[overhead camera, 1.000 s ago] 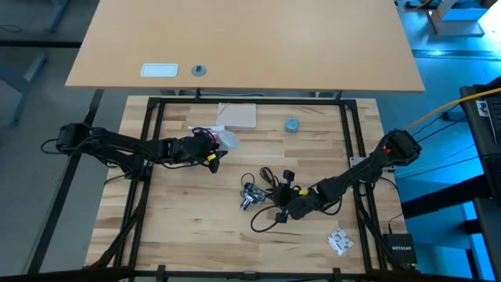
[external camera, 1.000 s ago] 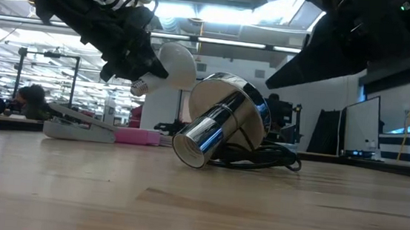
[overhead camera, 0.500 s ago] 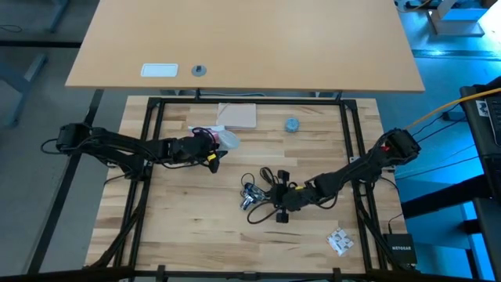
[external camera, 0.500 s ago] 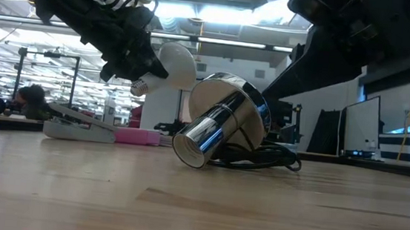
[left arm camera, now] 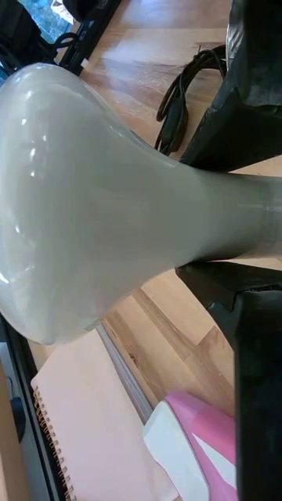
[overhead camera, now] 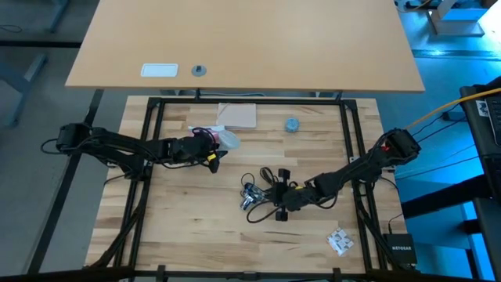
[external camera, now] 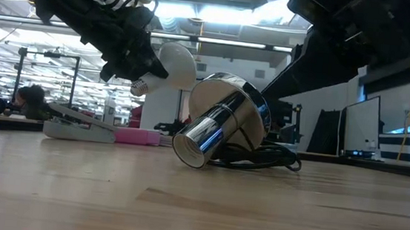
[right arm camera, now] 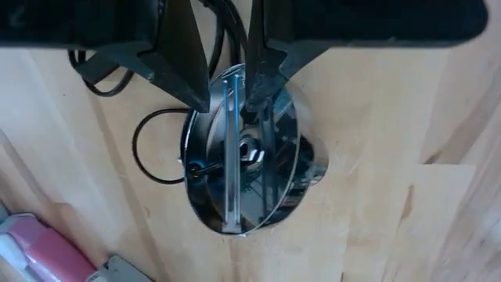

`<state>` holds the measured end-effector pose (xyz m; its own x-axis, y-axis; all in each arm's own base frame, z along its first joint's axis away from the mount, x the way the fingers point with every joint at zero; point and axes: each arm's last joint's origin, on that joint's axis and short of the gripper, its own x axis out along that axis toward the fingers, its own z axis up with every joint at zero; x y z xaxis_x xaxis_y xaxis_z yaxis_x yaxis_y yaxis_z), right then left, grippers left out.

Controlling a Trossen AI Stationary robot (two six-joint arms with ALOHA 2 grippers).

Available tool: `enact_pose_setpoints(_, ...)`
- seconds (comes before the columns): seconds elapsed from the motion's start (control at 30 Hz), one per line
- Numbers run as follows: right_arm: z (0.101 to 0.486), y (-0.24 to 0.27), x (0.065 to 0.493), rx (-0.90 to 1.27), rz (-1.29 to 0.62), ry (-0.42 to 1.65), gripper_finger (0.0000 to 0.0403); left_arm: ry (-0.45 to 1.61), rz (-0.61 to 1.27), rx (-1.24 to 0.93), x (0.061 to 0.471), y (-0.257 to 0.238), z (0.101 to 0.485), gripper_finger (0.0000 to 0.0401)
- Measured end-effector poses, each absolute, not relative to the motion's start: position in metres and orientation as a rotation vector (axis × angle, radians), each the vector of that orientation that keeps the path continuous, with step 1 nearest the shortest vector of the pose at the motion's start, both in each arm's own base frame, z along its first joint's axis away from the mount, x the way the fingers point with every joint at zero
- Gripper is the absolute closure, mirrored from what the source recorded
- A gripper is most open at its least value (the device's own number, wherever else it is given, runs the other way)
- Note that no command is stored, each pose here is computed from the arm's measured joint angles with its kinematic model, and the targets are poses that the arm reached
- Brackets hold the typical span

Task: Screw lightbulb
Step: Insert the white lightbulb into the desk lamp

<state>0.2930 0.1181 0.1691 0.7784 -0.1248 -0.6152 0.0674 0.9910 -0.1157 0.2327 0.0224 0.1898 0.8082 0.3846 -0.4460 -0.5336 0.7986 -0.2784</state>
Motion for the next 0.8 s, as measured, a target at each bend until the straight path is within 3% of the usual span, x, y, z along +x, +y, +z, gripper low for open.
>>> enact_pose_setpoints(0.4,0.159,0.120,0.290,-0.134,0.016,0.772,0.0309,0.383,0.506,-0.408,0.233,0.022,0.190,0.0246)
enact_pose_setpoints(0.8,0.126,0.123,0.295,-0.141,0.021,0.869,0.0193,0.385,0.504,-0.401,0.233,0.022,0.190,0.0246)
